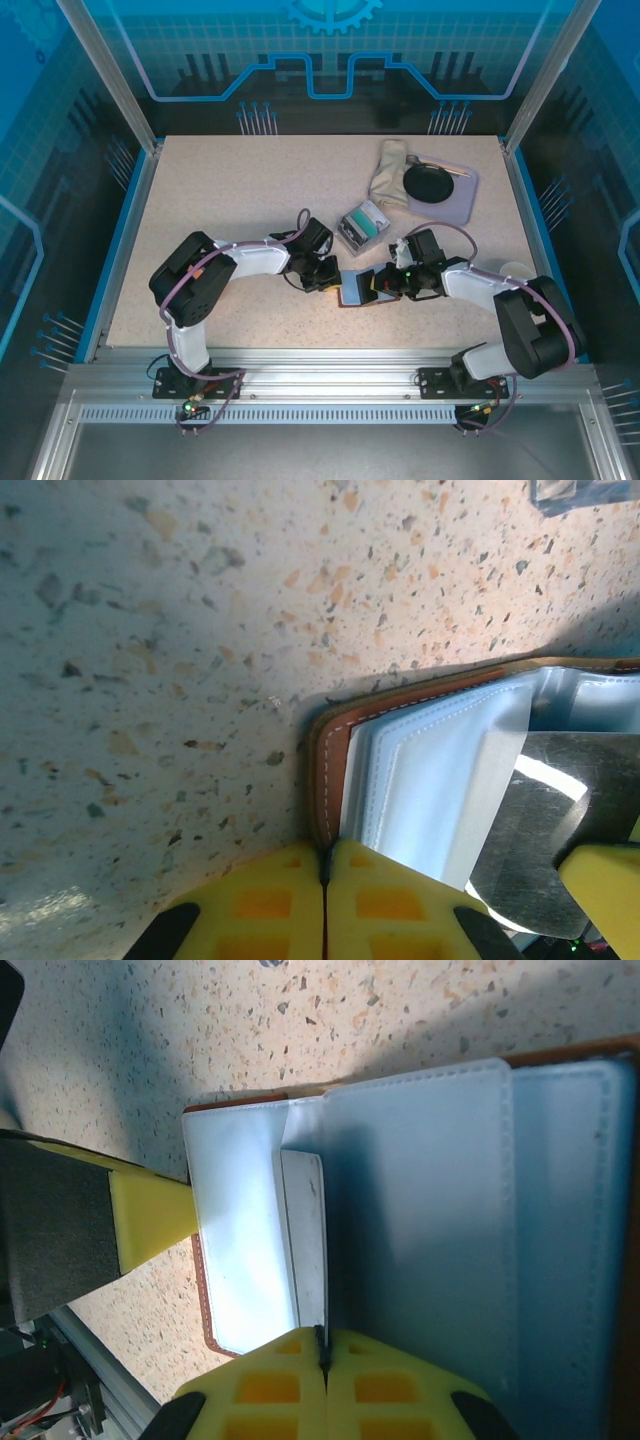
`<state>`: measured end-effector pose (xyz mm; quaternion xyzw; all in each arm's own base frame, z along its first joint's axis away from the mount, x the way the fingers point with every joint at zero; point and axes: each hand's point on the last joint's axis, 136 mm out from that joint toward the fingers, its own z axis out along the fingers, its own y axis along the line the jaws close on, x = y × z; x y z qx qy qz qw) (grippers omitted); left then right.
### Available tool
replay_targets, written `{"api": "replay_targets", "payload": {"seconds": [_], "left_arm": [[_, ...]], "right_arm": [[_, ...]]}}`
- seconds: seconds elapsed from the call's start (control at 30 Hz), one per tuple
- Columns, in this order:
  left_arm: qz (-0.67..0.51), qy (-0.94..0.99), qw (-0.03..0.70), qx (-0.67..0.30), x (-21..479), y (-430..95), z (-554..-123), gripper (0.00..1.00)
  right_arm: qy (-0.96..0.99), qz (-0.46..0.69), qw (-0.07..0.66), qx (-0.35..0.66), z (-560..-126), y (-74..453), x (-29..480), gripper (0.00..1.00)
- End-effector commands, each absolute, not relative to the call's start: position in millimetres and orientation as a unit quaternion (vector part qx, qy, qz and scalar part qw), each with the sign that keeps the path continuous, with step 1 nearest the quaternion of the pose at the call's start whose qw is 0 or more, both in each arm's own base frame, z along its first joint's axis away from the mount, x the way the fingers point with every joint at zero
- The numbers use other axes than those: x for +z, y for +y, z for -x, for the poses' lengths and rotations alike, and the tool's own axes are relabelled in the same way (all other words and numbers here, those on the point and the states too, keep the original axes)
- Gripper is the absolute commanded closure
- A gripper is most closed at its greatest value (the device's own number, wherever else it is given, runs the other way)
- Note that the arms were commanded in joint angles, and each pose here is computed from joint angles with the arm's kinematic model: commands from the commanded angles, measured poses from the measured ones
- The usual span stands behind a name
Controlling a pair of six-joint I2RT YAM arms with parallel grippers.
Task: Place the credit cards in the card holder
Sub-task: Insert the credit card into the card slot.
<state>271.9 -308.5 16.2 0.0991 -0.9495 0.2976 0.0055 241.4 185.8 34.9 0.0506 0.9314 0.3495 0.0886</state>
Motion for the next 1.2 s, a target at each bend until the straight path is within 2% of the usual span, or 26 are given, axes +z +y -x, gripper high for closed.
{"api": "replay_targets", "payload": {"seconds": [0.0,0.27,0.4,0.6,0.73,0.87,0.93,1.17], "left_arm": [[-0.107,-0.955,0.027,0.275,0.2,-304.5,-264.3,0.94],[-0.105,-0.956,0.029,0.274,-0.4,-303.4,-262.3,0.94],[-0.106,-0.955,0.028,0.274,-0.5,-302.5,-262.4,0.94],[-0.107,-0.955,0.026,0.277,0.8,-304.0,-263.7,0.94],[-0.106,-0.955,0.024,0.276,1.3,-303.8,-264.2,0.94],[-0.105,-0.956,0.024,0.274,1.0,-302.8,-263.6,0.94],[-0.105,-0.956,0.024,0.273,0.7,-302.2,-263.7,0.94],[-0.104,-0.956,0.026,0.274,-0.2,-303.0,-263.0,0.94]], "right_arm": [[0.931,-0.068,0.076,0.351,-239.1,185.4,25.0,0.95],[0.93,-0.086,0.101,0.344,-255.9,184.0,24.1,0.96],[0.927,-0.086,0.088,0.356,-253.1,191.3,20.8,0.96],[0.93,-0.066,0.074,0.354,-243.0,210.6,18.5,0.9],[0.94,-0.062,0.069,0.327,-242.2,204.0,17.1,0.85],[0.947,-0.056,0.079,0.306,-245.5,193.2,25.0,0.72],[0.949,-0.053,0.08,0.3,-246.6,189.8,27.8,0.69],[0.95,-0.046,0.069,0.3,-250.0,192.0,22.1,0.72]]}}
